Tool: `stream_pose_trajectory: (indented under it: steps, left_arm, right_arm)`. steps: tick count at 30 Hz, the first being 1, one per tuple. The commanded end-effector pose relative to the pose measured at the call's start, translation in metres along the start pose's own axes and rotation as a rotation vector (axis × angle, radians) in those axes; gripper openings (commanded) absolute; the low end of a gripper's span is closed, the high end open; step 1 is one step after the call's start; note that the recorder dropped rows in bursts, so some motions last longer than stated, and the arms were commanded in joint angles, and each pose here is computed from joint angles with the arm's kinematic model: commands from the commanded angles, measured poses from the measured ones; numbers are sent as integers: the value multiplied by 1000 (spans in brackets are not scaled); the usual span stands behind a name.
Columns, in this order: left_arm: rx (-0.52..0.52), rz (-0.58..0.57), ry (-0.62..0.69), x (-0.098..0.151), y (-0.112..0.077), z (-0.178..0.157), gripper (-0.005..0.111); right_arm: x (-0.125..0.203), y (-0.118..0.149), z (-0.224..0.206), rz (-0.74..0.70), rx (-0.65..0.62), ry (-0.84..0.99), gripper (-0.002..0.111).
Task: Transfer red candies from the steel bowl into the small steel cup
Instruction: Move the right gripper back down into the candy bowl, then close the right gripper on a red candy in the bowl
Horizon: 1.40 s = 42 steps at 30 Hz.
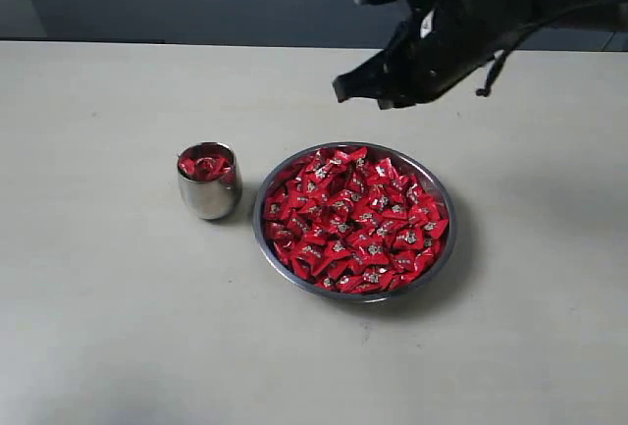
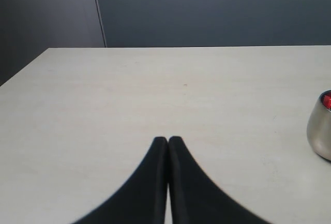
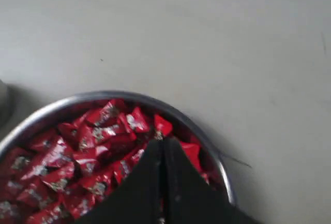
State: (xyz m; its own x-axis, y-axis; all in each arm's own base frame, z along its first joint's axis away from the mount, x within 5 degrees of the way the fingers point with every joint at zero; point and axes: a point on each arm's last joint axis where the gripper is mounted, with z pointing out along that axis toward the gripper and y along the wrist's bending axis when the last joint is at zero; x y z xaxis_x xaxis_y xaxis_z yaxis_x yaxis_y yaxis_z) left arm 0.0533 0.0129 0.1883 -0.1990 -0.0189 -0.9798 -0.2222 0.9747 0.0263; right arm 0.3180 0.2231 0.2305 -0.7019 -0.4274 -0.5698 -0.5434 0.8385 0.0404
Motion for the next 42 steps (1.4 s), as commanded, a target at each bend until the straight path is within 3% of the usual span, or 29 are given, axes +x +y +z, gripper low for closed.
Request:
stream_pose_trajectory:
  steps: [1, 3, 8, 17, 25, 32, 34, 39, 40, 42]
  left_arm:
    - [-1, -2, -2, 1, 0, 0, 0]
    - [-1, -2, -2, 1, 0, 0, 0]
    - [-1, -2, -2, 1, 0, 0, 0]
    - [-1, -2, -2, 1, 0, 0, 0]
    - [-1, -2, -2, 1, 0, 0, 0]
    - [-1, -2, -2, 1, 0, 0, 0]
    - [-1, -2, -2, 1, 0, 0, 0]
    - [-1, -2, -2, 1, 0, 0, 0]
    - [-1, -2, -2, 1, 0, 0, 0]
    - [-1, -2, -2, 1, 0, 0, 0]
  right_arm:
    - [23, -15, -9, 28, 25, 83, -1]
    - [32, -14, -7, -10, 11, 175, -1]
    - [49, -2, 5, 66, -121, 353, -1]
    - [66, 9, 19, 142, -208, 523, -1]
    - [65, 40, 28, 63, -176, 459, -1]
    - [70, 43, 39, 30, -115, 536, 0]
    - [69, 44, 39, 24, -118, 557, 9]
    - [67, 47, 38, 57, -132, 558, 49]
    - [67, 47, 38, 78, -128, 557, 54]
    - [68, 47, 40, 106, -119, 563, 54]
